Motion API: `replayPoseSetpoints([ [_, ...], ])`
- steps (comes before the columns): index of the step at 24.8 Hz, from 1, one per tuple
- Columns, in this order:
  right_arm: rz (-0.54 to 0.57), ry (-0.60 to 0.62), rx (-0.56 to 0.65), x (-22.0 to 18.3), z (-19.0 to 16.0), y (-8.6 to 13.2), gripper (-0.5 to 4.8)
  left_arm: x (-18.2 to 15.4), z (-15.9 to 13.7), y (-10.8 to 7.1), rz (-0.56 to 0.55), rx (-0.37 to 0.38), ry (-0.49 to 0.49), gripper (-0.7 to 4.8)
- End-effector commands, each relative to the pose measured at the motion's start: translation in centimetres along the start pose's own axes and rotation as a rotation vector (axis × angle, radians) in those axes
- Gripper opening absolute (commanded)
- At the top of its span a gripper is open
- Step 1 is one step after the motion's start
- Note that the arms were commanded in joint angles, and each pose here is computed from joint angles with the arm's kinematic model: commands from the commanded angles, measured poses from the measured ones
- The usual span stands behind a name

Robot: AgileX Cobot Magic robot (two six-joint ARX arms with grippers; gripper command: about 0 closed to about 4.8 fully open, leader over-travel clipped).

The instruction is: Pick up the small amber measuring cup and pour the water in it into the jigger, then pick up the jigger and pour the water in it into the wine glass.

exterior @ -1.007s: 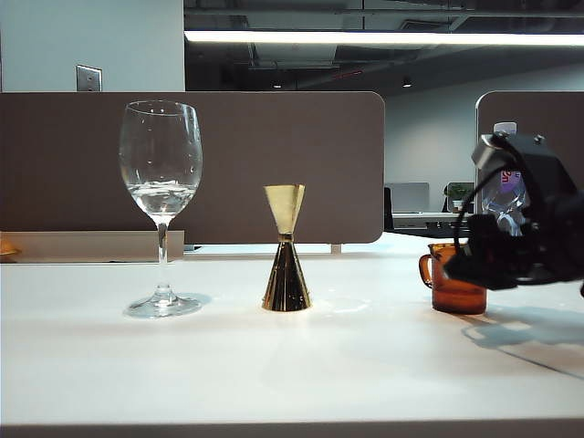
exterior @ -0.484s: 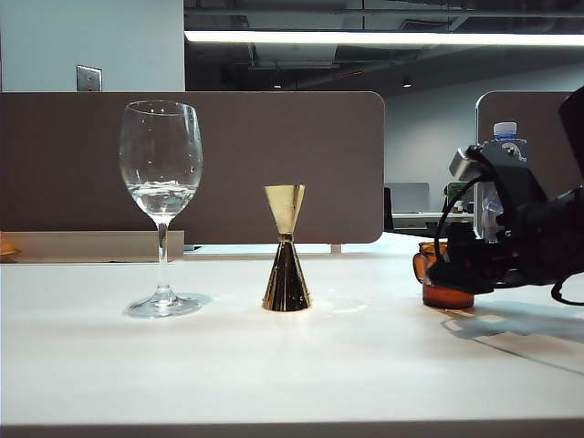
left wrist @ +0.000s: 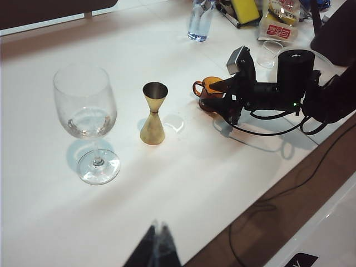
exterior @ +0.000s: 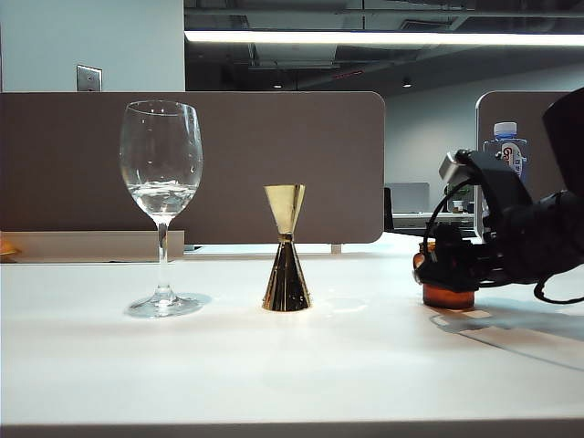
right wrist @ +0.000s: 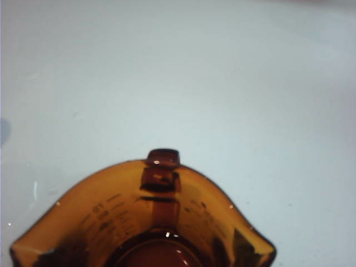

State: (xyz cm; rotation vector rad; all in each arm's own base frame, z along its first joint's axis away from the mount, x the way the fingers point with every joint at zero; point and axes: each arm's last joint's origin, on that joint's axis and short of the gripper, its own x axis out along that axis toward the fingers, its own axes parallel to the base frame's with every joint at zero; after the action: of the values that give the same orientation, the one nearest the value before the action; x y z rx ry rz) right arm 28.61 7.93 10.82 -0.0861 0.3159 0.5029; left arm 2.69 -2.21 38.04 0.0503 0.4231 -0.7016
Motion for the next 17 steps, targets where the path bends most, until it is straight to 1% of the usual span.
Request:
replayPoseSetpoints([
  [1, 0.003, -0.001, -0.002, 0.2, -0.09, -0.05, 3.01, -0.05, 0.15, -0.01, 0.0, 0.007, -0.014, -0.02],
  [6, 0.003, 0.013, 0.002, 0.21, -0.31, -0.03, 3.0, -0.05, 0.15, -0.01, 0.0, 0.006, -0.014, -0.02],
  [7, 0.004, 0.016, 0.003, 0.21, -0.34, -0.03, 2.93, -0.05, 0.16, -0.01, 0.0, 0.007, -0.015, -0.02],
  [8, 0.004, 0.017, 0.003, 0.2, -0.37, -0.02, 2.48, -0.05, 0.16, -0.01, 0.0, 0.006, -0.015, -0.02],
  [9, 0.004, 0.017, 0.003, 0.2, -0.37, -0.02, 2.38, -0.05, 0.15, -0.01, 0.0, 0.007, -0.014, -0.02],
  [11, 0.003, 0.018, 0.003, 0.2, -0.37, -0.02, 2.36, -0.05, 0.16, -0.01, 0.0, 0.007, -0.015, -0.02],
  [12, 0.0, 0.018, 0.003, 0.2, -0.37, -0.03, 2.23, -0.05, 0.16, -0.01, 0.0, 0.007, -0.015, -0.02],
  [13, -0.002, 0.018, 0.004, 0.2, -0.38, -0.04, 1.98, -0.05, 0.16, -0.01, 0.0, 0.007, -0.015, -0.02],
  [14, -0.008, 0.018, 0.003, 0.19, -0.37, -0.05, 1.57, -0.05, 0.15, -0.01, 0.0, 0.007, -0.014, -0.02],
  [17, -0.009, 0.015, 0.002, 0.18, -0.3, -0.05, 1.11, -0.05, 0.15, -0.01, 0.0, 0.007, -0.014, -0.02],
])
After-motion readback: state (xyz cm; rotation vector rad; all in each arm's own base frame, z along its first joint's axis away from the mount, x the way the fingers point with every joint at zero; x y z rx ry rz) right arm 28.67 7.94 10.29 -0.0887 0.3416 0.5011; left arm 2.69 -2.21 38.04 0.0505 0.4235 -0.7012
